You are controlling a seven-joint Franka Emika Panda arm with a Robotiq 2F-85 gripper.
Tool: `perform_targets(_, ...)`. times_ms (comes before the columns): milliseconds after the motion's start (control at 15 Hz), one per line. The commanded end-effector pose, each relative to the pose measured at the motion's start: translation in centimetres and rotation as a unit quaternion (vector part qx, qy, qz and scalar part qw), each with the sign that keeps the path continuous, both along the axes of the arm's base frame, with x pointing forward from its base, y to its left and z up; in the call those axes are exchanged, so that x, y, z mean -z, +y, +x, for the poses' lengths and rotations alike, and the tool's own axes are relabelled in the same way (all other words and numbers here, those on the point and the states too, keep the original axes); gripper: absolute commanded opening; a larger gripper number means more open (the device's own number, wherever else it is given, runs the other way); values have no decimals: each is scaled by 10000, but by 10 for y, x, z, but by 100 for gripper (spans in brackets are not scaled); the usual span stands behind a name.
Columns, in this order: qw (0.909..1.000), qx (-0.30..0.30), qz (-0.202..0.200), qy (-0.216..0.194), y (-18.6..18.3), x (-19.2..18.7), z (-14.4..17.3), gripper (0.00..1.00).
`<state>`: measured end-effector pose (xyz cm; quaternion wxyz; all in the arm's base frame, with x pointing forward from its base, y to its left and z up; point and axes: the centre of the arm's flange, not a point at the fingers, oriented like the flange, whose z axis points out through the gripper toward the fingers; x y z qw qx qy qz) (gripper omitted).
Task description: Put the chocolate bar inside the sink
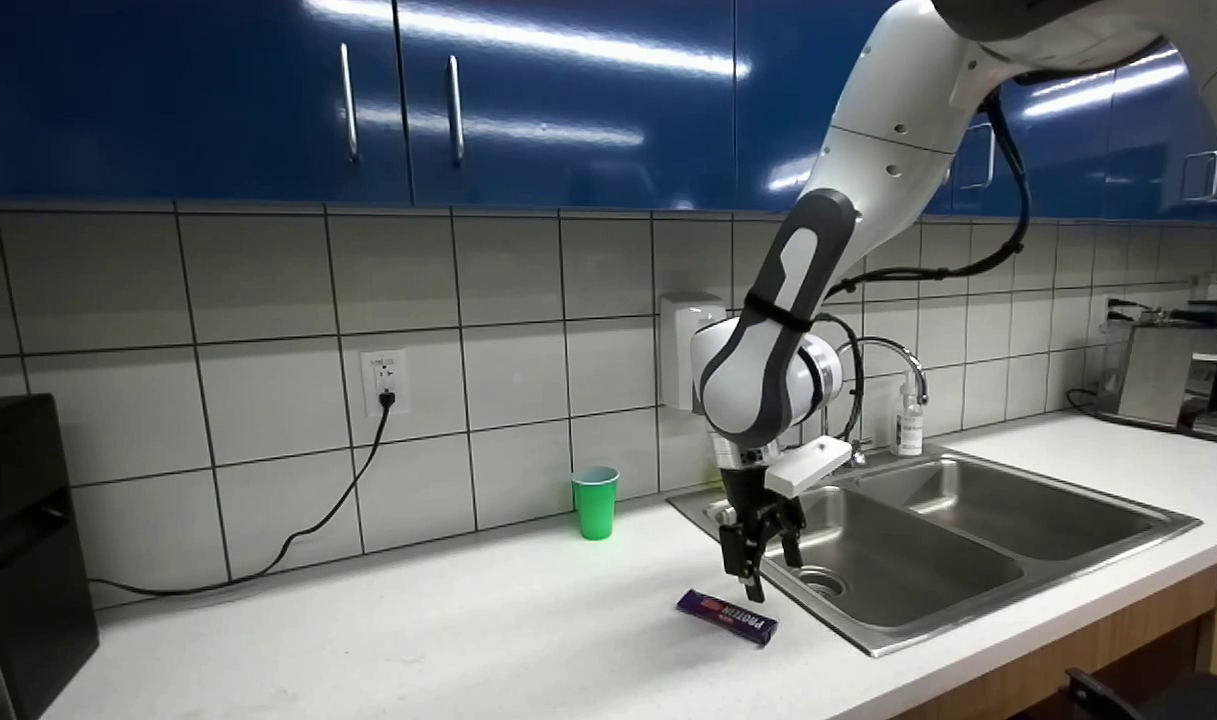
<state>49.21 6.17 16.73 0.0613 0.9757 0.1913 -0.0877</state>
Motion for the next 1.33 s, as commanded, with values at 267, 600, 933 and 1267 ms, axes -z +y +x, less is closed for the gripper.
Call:
perform_targets(267,9994,-348,-48,31,7,11,9,100)
perform_targets(600,9996,-272,-56,48,8,23,18,100)
perform_targets(933,9995,-281,-62,97,11,35,27,100)
perform_targets(1267,9996,-255,-83,116,12,43,33,100)
